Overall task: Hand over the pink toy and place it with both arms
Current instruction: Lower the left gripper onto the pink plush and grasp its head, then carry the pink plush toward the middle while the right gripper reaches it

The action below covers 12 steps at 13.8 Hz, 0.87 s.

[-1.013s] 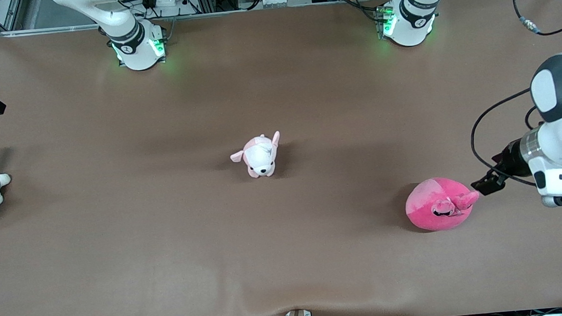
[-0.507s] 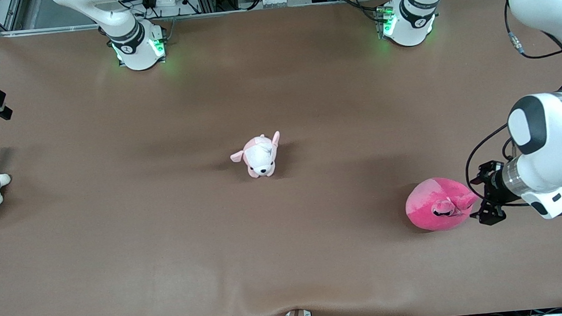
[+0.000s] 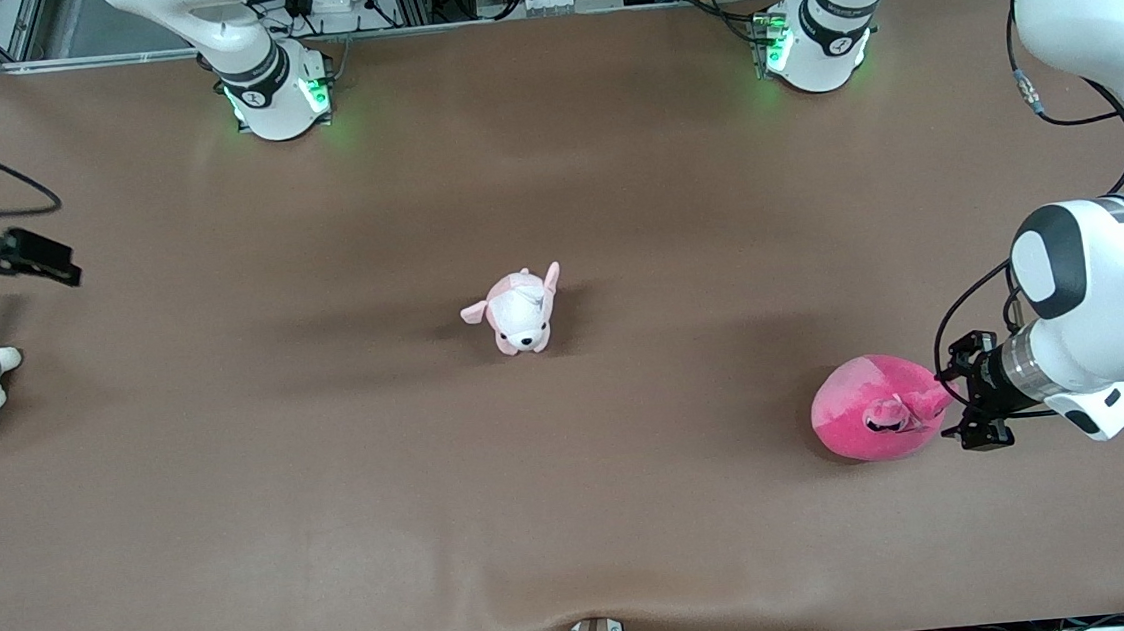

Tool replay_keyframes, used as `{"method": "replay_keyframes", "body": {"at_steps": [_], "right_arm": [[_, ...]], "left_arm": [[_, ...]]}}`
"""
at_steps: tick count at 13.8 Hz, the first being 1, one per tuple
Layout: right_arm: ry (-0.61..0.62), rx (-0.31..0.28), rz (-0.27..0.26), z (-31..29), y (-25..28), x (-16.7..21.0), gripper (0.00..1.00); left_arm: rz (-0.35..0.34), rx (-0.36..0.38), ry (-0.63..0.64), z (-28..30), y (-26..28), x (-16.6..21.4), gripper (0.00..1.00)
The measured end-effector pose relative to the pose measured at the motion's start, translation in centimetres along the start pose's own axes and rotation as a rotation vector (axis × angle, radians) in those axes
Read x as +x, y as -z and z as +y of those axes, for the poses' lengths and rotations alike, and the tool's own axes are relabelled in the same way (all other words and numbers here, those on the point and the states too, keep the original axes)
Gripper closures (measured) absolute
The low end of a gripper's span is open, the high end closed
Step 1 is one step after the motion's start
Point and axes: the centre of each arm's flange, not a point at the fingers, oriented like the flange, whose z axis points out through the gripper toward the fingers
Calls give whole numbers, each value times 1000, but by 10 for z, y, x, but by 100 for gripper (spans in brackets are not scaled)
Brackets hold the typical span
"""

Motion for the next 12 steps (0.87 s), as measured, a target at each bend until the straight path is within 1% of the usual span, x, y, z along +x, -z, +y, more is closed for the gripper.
{"method": "replay_keyframes", "body": {"at_steps": [1, 2, 3, 4, 5, 7, 8, 9, 11, 12], "right_arm": [[2, -1, -9, -1, -5, 3, 0], [4, -1, -11, -2, -6, 4, 0], [3, -1, -11, -2, -6, 4, 0], [0, -1, -12, -1, -6, 4, 0], [-12, -1, -14, -1, -6, 4, 0], [-76, 2, -18, -2, -7, 4, 0], [-127, 15, -20, -6, -7, 4, 0], [-192, 52, -26, -14, -7, 4, 0], [-358, 156, -59, -37, -6, 3, 0], [-437, 199, -82, -49, -6, 2, 0]], "left_arm": [[0, 2, 2, 0, -2, 2, 41], [0, 3, 3, 0, -2, 2, 50], [0, 2, 3, 0, -2, 2, 62], [0, 0, 3, 0, -1, 2, 71], [0, -4, 1, 1, 0, 1, 79], [1, -26, -7, 4, 12, -4, 89], [1, -47, -14, 5, 25, -9, 89], [2, -75, -22, 6, 44, -15, 89], [-1, -127, -27, 3, 91, -34, 89], [-8, -140, -30, -2, 116, -48, 89]]}}
